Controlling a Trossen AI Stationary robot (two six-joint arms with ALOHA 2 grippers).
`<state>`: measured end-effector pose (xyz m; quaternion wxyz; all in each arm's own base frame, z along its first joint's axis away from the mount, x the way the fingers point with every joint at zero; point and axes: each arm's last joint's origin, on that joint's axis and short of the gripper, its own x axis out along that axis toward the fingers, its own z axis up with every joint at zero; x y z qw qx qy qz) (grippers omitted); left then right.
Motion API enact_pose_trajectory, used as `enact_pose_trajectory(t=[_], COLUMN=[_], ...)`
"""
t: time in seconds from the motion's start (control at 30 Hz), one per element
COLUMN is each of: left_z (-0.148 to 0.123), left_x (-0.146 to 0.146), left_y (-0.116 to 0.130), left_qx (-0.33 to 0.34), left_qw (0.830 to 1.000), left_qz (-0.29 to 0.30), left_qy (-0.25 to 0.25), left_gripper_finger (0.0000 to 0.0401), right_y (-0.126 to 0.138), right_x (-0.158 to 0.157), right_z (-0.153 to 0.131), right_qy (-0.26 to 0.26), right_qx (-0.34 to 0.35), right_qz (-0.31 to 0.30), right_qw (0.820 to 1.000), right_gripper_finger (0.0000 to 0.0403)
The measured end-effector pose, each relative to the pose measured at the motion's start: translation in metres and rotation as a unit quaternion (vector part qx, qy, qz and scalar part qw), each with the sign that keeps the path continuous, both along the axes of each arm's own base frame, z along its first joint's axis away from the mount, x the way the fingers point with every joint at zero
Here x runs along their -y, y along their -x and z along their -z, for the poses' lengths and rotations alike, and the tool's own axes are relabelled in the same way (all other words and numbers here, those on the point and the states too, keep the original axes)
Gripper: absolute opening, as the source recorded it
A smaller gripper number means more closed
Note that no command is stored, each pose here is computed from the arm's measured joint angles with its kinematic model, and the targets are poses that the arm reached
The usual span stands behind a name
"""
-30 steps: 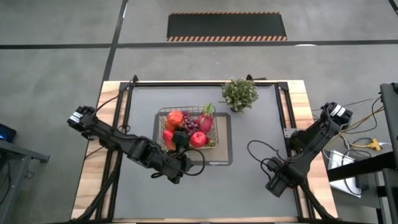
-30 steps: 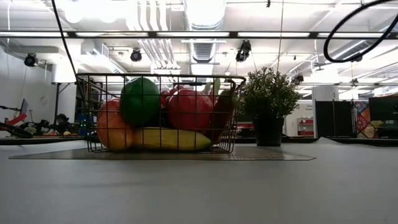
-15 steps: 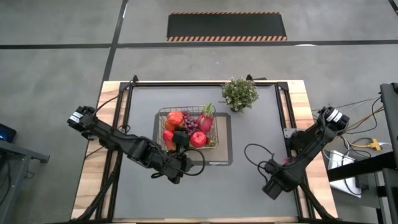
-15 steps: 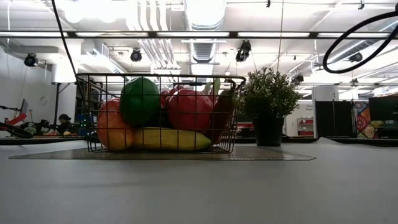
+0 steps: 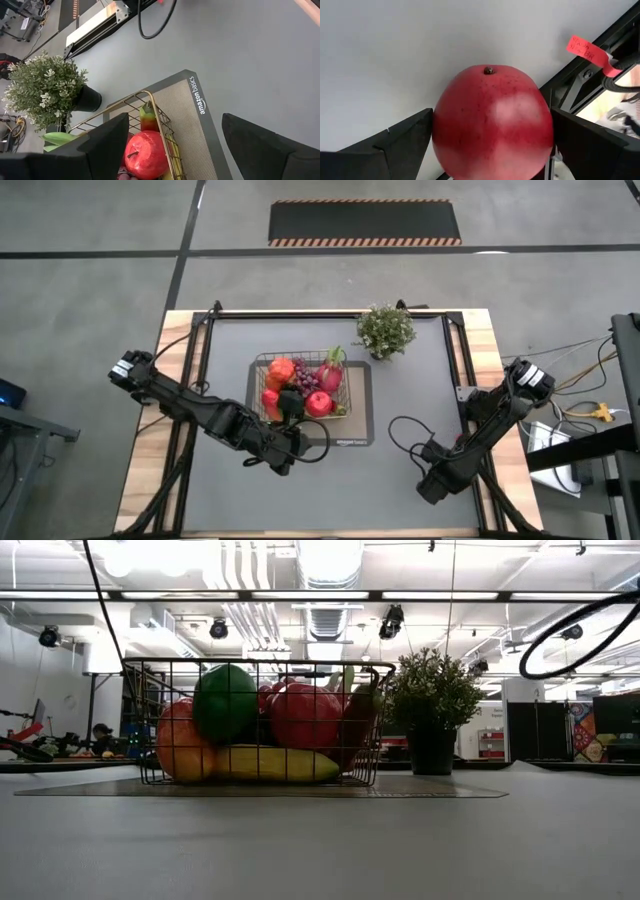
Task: Build produce basket
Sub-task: Put the pomegranate into the wire basket
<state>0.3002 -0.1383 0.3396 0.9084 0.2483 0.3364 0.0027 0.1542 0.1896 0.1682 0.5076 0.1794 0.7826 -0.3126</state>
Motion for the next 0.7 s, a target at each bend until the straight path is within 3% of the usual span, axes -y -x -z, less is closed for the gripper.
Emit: enact_pose_trajectory(t=[0.27, 0.4, 0.57, 0.7], left_z=[0.000, 0.000, 0.003, 0.003], left_x=[0.000, 0.000, 0.000, 0.000], left_y=[0.000, 0.000, 0.000, 0.000], left_qx=[0.000, 0.000, -0.003, -0.001], left_qw=[1.000, 1.000, 1.000, 1.000], left_qz=[0.000, 0.000, 0.000, 0.000], left_qy=[0.000, 0.000, -0.001, 0.000], left_gripper_finger=[0.0299, 0.0299, 0.0299, 0.0300], right_y=[-0.001, -0.002, -0.011, -0.027], right_x=[-0.002, -0.001, 0.002, 0.008], right_z=[0.003, -0.003, -0.017, -0.034], right_qy=[-0.009, -0.024, -0.040, -0.049], right_qx=[-0.005, 0.022, 0.131, 0.270], right_qz=[-0.014, -0.016, -0.021, -0.027], right_qw=[1.000, 0.999, 0.990, 0.961], right_gripper_finger=[0.0317, 0.0314, 0.0315, 0.0314])
